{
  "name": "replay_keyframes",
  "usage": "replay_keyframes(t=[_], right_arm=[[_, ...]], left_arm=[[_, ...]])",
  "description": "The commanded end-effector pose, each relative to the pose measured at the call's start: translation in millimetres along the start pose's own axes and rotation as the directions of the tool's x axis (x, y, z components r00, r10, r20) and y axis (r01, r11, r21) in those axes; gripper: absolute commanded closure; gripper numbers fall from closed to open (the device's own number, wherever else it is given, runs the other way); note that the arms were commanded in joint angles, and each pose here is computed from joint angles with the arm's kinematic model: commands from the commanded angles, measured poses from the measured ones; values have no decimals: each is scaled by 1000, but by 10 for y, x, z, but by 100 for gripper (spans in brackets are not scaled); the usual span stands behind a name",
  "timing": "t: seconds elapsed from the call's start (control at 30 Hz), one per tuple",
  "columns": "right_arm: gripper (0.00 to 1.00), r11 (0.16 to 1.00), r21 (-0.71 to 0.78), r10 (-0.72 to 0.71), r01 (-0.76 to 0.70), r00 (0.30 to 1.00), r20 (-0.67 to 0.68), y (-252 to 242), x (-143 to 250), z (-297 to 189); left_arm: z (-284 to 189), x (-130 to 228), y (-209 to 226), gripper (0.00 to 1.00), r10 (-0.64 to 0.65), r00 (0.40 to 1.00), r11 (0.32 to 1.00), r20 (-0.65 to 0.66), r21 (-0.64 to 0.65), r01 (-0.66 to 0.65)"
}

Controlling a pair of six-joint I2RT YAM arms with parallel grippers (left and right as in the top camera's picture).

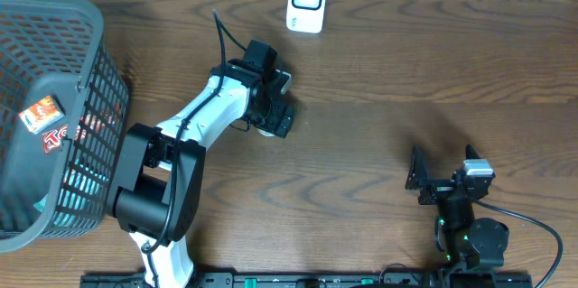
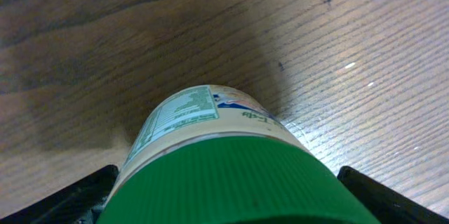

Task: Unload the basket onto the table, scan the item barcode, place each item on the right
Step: 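Set the jar down on the table center and release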

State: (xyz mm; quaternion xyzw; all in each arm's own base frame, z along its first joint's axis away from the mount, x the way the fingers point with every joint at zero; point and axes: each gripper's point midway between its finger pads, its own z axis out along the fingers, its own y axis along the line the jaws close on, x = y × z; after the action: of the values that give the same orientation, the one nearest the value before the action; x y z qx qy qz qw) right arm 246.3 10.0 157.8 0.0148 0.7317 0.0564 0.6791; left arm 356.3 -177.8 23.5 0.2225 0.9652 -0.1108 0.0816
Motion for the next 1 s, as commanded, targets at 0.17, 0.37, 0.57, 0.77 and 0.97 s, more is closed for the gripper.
replay_keyframes(t=[0.17,0.37,0.57,0.77,0.97], right_arm=[[1,1000,-1,-9,9,1000,0,5,4,-2],[1,1000,-1,-9,9,1000,0,5,4,-2],[1,1000,0,-9,9,1000,0,4,3,-2],[1,1000,-1,-9,9,1000,0,5,4,-2],[1,1000,-1,-9,9,1000,0,5,4,-2]], left_arm=[[-1262,-626,-101,2,83,972,994,220,-84,-66],[-3104,-738,12,25,151,846,936,511,-350,45],[-4727,-47,656,2,159,646,654,747,-569,498],[-5188,951,1406,2,-30,562,350,827,-518,781],[-4731,1983,2209,2,-423,280,-39,862,-326,945]])
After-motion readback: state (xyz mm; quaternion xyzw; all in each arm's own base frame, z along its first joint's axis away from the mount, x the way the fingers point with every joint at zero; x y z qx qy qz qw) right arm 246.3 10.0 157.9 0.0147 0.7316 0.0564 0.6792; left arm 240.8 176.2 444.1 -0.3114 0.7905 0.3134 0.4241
